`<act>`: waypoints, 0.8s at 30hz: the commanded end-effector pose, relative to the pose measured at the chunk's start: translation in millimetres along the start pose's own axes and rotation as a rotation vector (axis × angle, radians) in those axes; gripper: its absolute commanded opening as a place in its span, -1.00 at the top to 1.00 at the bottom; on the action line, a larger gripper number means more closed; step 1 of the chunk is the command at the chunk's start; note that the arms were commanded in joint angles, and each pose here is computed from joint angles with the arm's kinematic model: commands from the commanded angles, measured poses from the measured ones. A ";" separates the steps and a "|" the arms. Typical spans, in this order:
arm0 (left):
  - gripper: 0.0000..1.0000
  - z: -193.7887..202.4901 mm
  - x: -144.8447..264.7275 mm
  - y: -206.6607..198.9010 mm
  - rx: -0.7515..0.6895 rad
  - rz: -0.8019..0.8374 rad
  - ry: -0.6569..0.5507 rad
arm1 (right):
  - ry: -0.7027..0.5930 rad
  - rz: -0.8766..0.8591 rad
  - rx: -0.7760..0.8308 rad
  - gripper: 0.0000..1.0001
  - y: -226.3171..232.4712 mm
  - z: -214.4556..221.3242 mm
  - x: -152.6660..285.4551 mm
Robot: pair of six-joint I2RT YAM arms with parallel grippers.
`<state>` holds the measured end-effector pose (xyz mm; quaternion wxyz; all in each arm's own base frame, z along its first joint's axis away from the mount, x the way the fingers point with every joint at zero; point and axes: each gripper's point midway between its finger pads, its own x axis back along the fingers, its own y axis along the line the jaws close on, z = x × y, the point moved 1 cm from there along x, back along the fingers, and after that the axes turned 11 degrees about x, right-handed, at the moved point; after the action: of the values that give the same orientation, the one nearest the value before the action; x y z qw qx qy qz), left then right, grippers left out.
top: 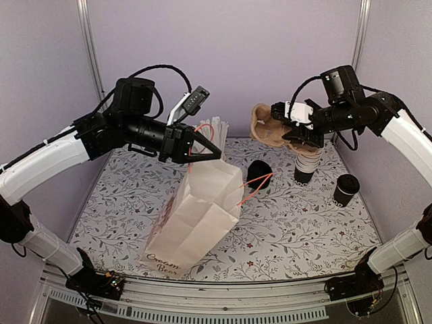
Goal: Pack the takeout coffee
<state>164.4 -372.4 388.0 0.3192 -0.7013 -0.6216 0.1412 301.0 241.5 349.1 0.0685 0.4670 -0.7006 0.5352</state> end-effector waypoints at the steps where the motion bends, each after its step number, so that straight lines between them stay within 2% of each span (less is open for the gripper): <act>1: 0.83 8.6 -7.2 20.7 -0.007 -0.068 0.027 | -0.003 0.102 0.005 0.44 -21.1 -3.7 25.5; 5: 0.83 11.3 -12.7 33.7 -0.003 -0.093 0.070 | 0.022 0.137 -0.006 0.43 -25.6 4.1 37.0; 10: 0.83 15.5 -14.2 28.8 -0.027 -0.064 0.105 | 0.047 0.168 -0.027 0.43 -29.1 15.5 46.2; 16: 0.81 16.7 13.7 60.4 -0.015 -0.329 0.073 | 0.046 0.136 -0.036 0.42 -16.7 20.6 36.9; 17: 0.77 16.0 19.9 64.6 -0.015 -0.383 0.065 | 0.045 0.132 -0.037 0.42 -15.9 20.8 34.9; 18: 0.62 15.2 25.9 68.0 -0.016 -0.432 0.059 | 0.041 0.128 -0.038 0.42 -15.0 20.6 33.5; 24: 0.14 17.2 56.0 84.1 0.014 -0.653 0.031 | -0.016 0.077 -0.049 0.42 -9.3 12.2 24.7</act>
<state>212.0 -343.0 336.6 0.3588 -0.5487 -0.7536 0.0472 300.0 206.8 363.8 0.0662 0.4192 -0.7278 0.5387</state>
